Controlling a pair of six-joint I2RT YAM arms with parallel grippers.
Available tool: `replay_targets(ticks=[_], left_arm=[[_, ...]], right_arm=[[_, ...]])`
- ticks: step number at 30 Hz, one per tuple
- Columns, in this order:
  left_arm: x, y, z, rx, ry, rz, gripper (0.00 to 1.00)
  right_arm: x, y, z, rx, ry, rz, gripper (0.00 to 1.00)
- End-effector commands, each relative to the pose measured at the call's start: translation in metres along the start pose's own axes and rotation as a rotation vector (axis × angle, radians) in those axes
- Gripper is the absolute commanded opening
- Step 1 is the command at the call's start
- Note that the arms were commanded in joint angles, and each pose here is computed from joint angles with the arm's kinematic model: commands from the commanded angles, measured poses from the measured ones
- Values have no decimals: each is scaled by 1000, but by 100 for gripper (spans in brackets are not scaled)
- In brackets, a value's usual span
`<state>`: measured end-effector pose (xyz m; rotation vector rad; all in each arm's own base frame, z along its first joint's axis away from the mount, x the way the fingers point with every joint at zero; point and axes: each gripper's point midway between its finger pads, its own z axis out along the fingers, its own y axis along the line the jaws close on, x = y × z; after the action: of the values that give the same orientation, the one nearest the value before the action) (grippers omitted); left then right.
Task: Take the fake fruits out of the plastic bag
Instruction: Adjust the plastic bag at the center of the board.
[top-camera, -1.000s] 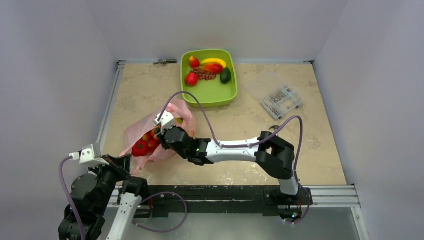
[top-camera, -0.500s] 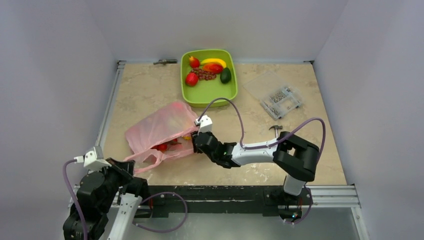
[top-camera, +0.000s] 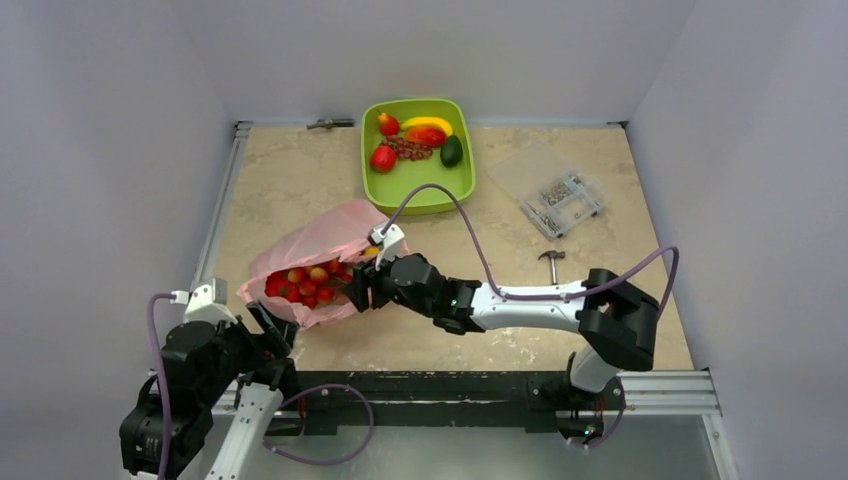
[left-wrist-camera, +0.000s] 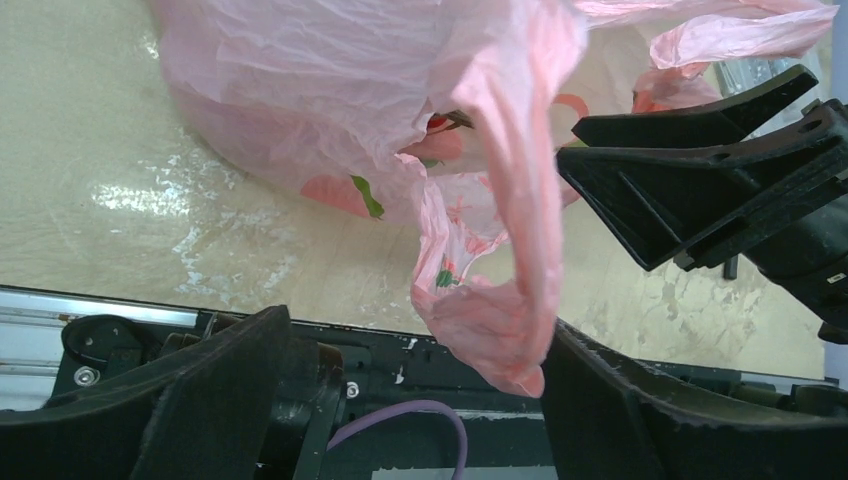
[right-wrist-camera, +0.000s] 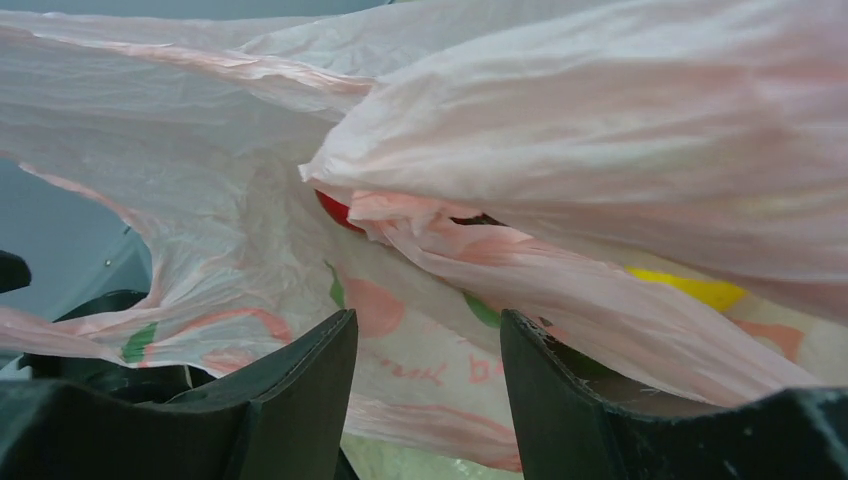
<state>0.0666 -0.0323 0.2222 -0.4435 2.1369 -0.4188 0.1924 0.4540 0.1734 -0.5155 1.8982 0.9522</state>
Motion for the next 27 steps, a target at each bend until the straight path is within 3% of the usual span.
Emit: replay_targets(ticks=[1, 4, 7, 8, 11, 14, 21, 24, 27], left_arm=[[4, -3, 6, 21, 26, 18, 76], [-2, -2, 9, 7, -3, 1, 44], [-6, -5, 12, 17, -19, 5, 25], [-6, -5, 15, 15, -14, 15, 13], [-3, -3, 20, 5, 6, 32, 0], [3, -14, 26, 82, 18, 44, 0], [10, -13, 25, 112, 23, 84, 0], [8, -15, 23, 124, 10, 88, 0], [7, -22, 24, 151, 21, 89, 0]], right_arm=[[-9, 33, 6, -124, -12, 29, 54], [-6, 39, 4, -138, -8, 25, 54], [-9, 46, 4, -164, -17, 69, 53], [-12, 43, 9, -151, -21, 133, 52], [-29, 7, 42, -14, -99, 248, 48], [-50, -37, 91, 180, -156, 280, 41], [-147, -58, 137, 235, -304, 161, 42], [-146, -53, 145, 202, -266, 91, 46], [-117, -42, 139, 145, -163, 57, 50]])
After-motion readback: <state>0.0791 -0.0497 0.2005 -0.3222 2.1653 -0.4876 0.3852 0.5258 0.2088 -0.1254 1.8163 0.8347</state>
